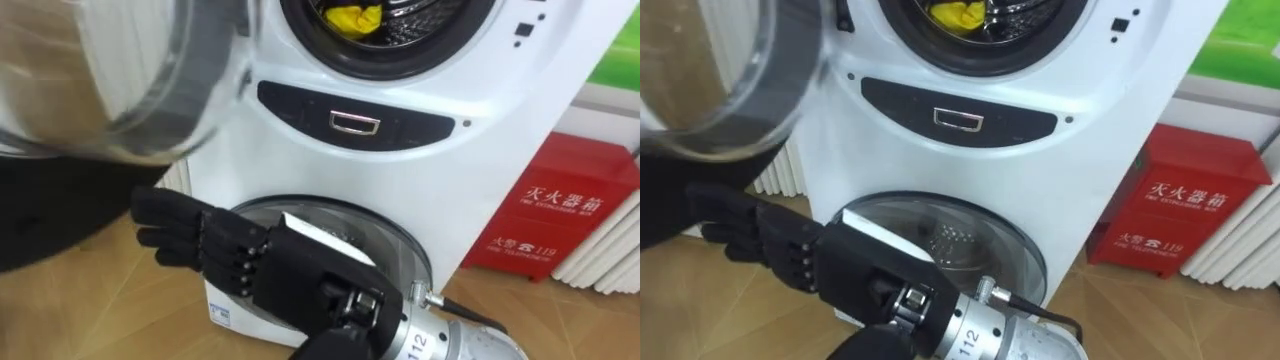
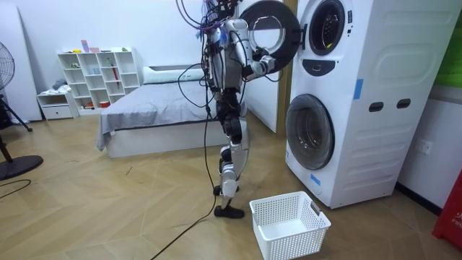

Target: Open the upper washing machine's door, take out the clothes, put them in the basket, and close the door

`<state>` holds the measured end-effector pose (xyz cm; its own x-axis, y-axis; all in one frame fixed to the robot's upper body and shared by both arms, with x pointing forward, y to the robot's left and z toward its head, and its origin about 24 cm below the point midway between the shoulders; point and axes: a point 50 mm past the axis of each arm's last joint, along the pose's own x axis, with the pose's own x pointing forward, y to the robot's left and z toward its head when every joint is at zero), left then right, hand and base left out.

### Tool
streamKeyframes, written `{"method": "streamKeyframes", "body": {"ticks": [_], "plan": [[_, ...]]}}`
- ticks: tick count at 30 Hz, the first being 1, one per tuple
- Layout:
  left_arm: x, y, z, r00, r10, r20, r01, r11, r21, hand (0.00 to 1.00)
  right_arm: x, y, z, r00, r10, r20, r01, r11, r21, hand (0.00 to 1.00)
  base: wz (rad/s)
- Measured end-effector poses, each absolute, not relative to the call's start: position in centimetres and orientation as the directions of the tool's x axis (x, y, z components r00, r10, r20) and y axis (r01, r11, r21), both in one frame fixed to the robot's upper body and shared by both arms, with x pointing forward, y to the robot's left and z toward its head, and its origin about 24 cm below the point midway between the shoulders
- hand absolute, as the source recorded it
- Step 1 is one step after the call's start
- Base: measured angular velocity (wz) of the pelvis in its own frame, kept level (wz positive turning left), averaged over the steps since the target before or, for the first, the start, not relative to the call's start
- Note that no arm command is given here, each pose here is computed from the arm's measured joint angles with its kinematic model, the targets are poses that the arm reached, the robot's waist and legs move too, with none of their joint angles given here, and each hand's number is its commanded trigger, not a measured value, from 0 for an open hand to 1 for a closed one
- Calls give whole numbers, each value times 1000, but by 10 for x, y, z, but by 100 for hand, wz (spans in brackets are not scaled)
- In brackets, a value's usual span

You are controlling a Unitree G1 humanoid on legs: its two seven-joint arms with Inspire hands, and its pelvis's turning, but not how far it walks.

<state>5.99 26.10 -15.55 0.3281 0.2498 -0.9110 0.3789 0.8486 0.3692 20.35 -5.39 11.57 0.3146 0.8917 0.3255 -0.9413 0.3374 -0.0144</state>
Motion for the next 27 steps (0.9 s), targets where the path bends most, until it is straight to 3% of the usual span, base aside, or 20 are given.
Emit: {"method": "streamKeyframes", "body": {"ticks": [18, 27], "plan": [[65, 259, -155, 340, 255, -905, 369, 850, 377, 0, 205, -50, 108, 289, 945, 152, -930, 315, -187, 0, 1], [56, 259, -157, 326, 303, -895, 307, 862, 404, 0, 225, -86, 106, 572, 816, 88, -752, 564, -342, 0, 0]]}}
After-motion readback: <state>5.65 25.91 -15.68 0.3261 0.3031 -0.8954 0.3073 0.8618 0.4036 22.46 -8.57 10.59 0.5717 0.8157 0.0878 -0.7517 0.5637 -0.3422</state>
